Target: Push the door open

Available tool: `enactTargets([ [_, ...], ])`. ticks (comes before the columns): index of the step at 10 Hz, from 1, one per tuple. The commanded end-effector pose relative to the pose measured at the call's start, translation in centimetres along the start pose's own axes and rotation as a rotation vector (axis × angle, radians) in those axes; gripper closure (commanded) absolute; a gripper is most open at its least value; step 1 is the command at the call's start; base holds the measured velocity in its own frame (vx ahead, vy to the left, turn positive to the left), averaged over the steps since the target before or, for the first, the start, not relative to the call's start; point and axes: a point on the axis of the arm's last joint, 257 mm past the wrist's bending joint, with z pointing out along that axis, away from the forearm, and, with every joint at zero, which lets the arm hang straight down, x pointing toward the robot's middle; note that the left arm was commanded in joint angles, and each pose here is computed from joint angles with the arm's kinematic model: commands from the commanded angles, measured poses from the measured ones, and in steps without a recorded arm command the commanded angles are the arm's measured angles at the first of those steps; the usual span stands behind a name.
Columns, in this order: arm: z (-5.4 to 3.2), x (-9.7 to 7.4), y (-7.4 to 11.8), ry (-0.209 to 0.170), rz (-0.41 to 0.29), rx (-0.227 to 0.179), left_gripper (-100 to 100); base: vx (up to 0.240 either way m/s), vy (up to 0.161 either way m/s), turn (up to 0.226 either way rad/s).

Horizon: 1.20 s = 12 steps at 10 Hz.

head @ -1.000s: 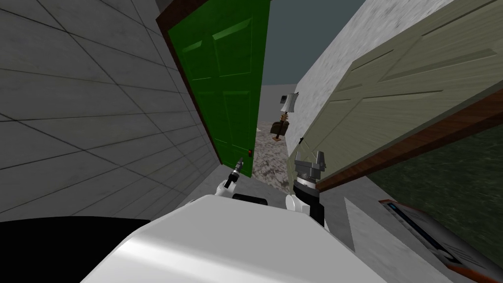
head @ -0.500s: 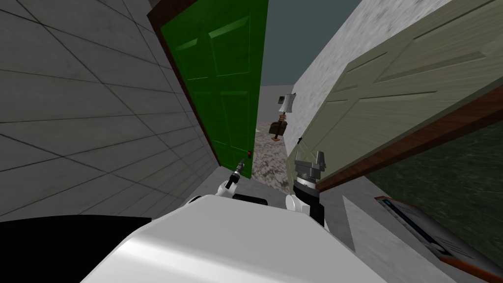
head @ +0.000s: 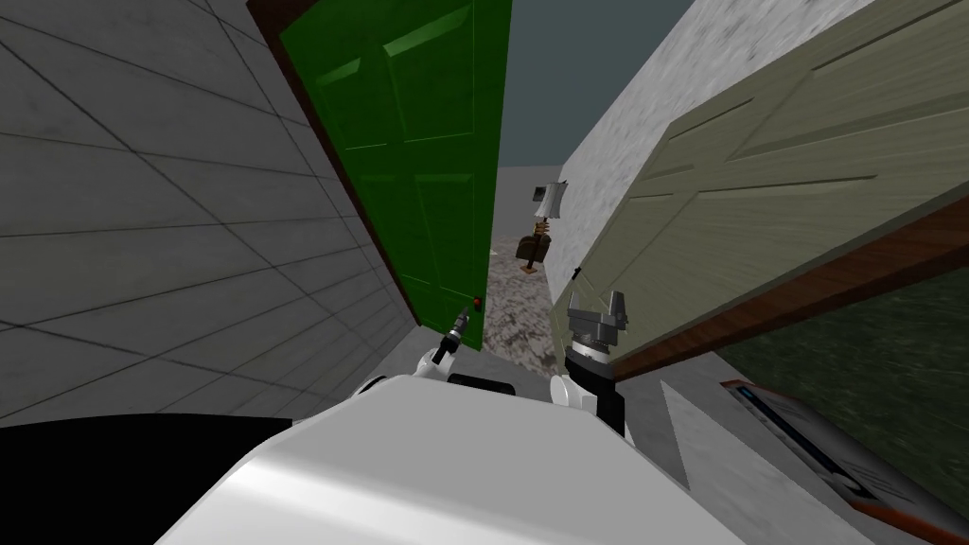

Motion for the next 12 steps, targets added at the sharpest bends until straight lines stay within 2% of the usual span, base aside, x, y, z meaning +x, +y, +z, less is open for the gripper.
enactTargets([
  [1,-0.1,-0.4,0.1,-0.005,0.005,-0.001,-100,0.182,-0.048,-0.024],
  [7,-0.3,0.4,0.2,-0.013,-0.015,0.002,-100,0.173,-0.039,-0.02],
  [8,-0.3,0.4,0.2,-0.013,-0.015,0.002,100,-0.015,-0.001,-0.009],
  [12,-0.3,0.4,0.2,-0.013,-0.015,0.002,100,-0.014,0.003,-0.002],
])
